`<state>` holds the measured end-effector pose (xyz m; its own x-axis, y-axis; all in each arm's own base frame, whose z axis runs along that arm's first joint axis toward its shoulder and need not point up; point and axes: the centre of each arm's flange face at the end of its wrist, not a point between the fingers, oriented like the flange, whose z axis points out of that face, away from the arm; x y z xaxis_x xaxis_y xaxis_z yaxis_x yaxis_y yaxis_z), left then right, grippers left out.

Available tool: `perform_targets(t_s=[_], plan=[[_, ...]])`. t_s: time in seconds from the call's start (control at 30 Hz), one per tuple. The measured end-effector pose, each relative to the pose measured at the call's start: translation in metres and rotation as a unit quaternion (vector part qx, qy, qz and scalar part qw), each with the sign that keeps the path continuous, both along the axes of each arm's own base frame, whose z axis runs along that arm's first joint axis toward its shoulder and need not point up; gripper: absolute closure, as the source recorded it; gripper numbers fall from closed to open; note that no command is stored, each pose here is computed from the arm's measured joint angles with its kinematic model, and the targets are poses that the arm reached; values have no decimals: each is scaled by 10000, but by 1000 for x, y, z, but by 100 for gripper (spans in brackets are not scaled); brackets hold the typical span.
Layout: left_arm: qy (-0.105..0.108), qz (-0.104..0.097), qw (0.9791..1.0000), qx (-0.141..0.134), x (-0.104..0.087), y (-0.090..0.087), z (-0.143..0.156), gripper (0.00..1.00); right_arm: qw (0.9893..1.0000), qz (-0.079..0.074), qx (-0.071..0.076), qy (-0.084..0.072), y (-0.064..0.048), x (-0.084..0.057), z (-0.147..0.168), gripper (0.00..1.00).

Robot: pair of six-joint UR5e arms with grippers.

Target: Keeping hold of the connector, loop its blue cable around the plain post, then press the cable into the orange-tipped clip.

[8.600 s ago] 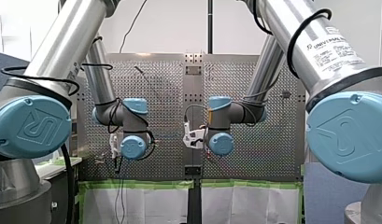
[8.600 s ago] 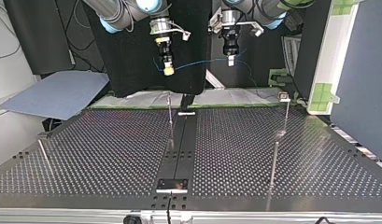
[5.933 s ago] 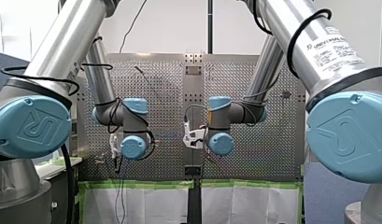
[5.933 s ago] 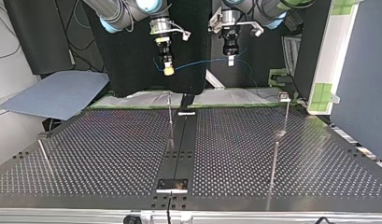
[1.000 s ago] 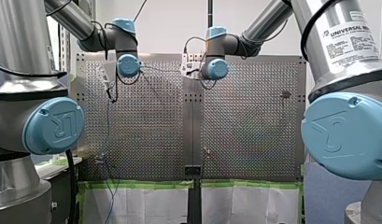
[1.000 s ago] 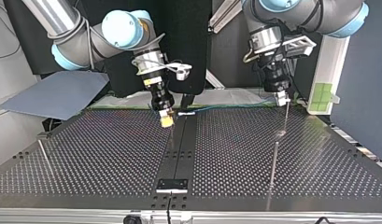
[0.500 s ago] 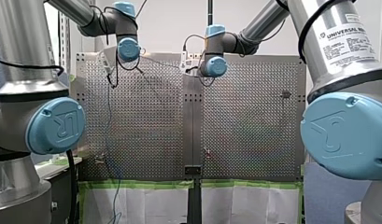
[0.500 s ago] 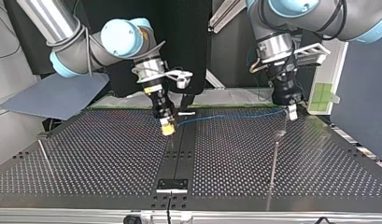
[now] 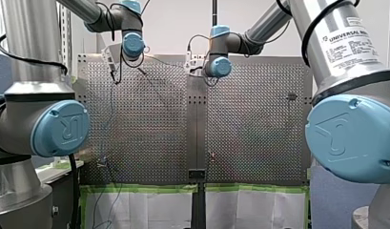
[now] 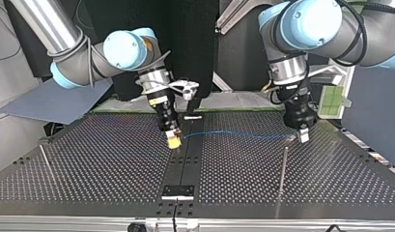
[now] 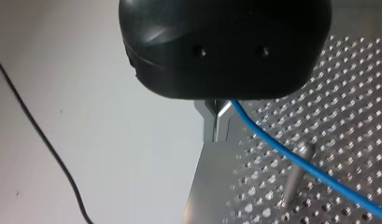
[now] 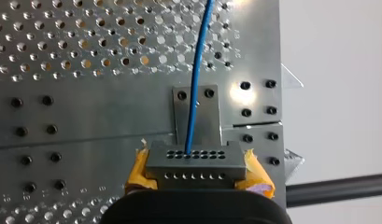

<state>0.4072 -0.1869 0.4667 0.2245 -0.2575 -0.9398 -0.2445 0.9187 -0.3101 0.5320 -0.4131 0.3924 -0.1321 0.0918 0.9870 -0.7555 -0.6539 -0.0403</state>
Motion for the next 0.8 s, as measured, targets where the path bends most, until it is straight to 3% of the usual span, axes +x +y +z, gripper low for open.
perform_targets(t_s=[0.2, 0.43, 0.8], plan=[[-226, 20, 9996, -195, 20, 17, 23, 100, 9999, 38, -79, -50, -7, 6, 16, 100], [-583, -12, 9977, -359, 43, 39, 53, 100, 9997, 93, -178, -126, -11, 9, 26, 100], [-691, -27, 9970, -340, 95, 73, 62, 100, 9996, 111, -216, -155, -13, 12, 39, 100]])
